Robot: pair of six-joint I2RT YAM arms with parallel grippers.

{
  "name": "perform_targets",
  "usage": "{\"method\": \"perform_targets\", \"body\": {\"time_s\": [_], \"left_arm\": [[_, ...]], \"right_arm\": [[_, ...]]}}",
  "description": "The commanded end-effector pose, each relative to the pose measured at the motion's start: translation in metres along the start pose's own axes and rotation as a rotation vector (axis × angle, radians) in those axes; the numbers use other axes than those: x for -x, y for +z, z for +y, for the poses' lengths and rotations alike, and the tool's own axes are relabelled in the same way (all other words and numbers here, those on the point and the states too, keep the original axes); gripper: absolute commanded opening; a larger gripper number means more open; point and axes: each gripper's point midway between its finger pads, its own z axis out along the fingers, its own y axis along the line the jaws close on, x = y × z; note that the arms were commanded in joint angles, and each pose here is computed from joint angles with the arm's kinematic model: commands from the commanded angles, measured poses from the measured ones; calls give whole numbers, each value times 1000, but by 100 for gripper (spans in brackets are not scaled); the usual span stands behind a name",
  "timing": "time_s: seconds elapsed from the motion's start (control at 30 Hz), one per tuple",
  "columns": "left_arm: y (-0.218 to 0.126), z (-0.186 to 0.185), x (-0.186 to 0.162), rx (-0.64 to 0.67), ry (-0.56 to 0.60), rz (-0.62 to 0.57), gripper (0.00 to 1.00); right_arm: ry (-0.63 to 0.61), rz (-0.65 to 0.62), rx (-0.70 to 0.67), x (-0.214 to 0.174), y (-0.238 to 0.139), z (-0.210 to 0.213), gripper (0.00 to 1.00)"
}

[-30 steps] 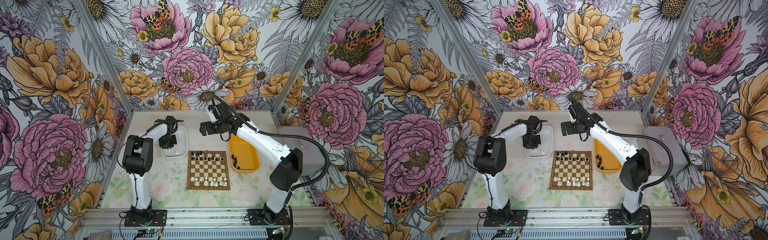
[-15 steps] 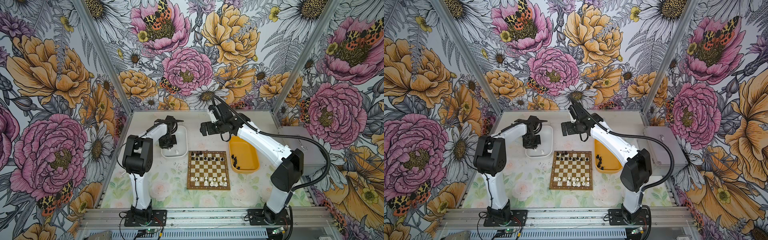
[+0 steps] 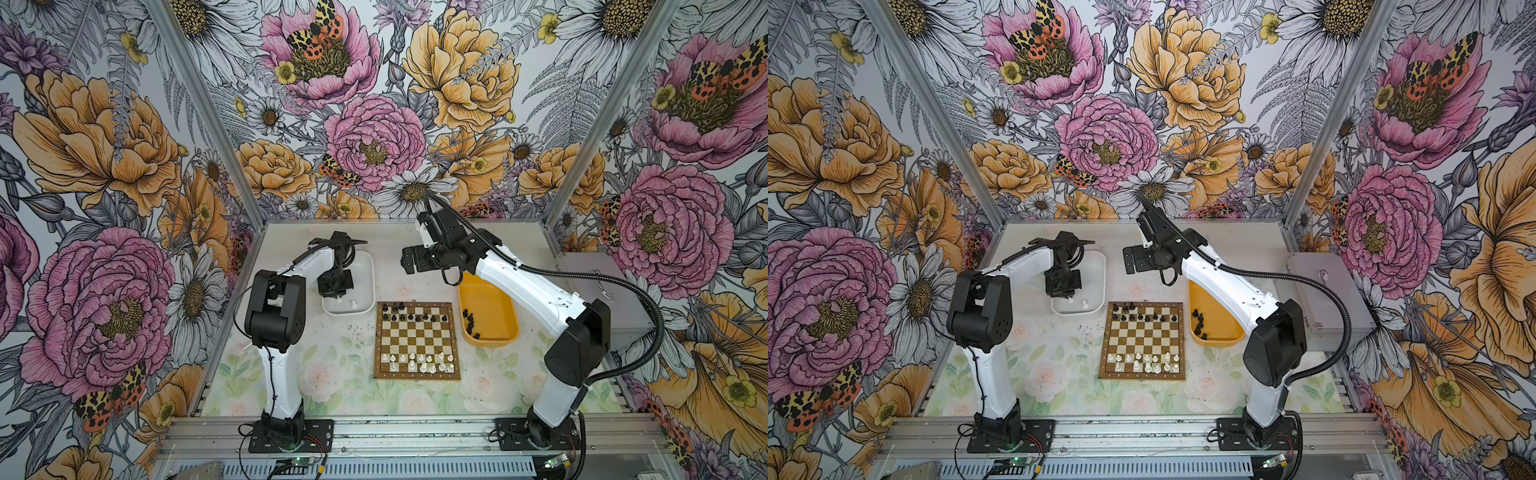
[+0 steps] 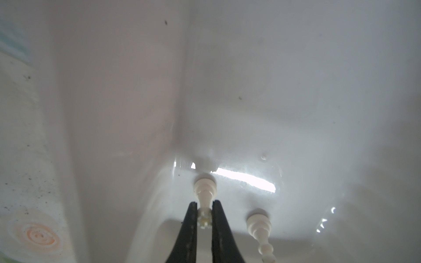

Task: Set up the chess pieces on the board
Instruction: 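Lift the white piece and carry it with the left gripper to the board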

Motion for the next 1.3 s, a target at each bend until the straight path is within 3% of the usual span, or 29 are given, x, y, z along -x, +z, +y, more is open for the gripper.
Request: {"method": "perform_targets", "body": {"time_s": [0.0, 0.4, 0.67, 0.97, 1.27], "left_arm": [[-14, 0, 3, -30, 12, -38, 3], [-60, -3, 5, -58, 24, -123, 4], [-108, -17, -24, -88, 30, -196, 5], [-130, -37, -103, -101, 23, -220, 6], [-119, -47, -195, -114, 16, -211, 6]], "right_arm": [[8, -65, 7, 11, -19, 4, 100], [7, -74, 5, 5, -24, 8, 100], [-10, -68, 26, -15, -39, 10, 100], [-16, -85, 101, -51, -84, 9, 100], [-15, -57, 147, -103, -122, 6, 100]]}}
